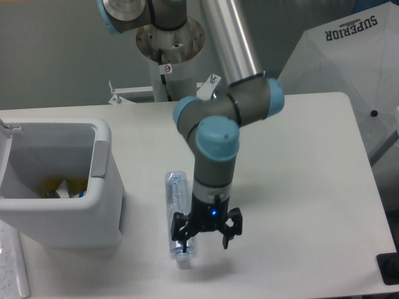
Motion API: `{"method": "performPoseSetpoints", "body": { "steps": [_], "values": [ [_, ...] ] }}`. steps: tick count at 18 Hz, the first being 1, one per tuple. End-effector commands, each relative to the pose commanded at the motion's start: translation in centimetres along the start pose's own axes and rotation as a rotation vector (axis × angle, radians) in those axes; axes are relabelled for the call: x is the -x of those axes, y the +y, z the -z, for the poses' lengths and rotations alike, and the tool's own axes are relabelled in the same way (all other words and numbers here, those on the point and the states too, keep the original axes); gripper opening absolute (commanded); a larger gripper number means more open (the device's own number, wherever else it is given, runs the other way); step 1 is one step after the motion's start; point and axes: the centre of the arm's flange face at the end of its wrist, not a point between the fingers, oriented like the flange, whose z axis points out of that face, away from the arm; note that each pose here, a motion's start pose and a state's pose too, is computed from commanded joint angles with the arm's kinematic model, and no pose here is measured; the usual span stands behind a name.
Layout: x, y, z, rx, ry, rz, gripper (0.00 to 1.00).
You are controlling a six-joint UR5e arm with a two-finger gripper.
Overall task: Place the trash in the trash can
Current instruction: 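Move the open gripper over the clear plastic bottle, then lower the gripper around the bottle and close on it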
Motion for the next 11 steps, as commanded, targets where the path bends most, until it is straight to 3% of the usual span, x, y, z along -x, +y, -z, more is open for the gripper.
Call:
{"method": "performPoseSetpoints", "body": {
  "steps": [4,11],
  "values": [
    [-0.6,0.0,-2.9,0.034,-0.030,-0.017,1.00],
    [-1.3,0.2,-3.6,0.046,-0.027,-0.023,1.00]
  ]
}}
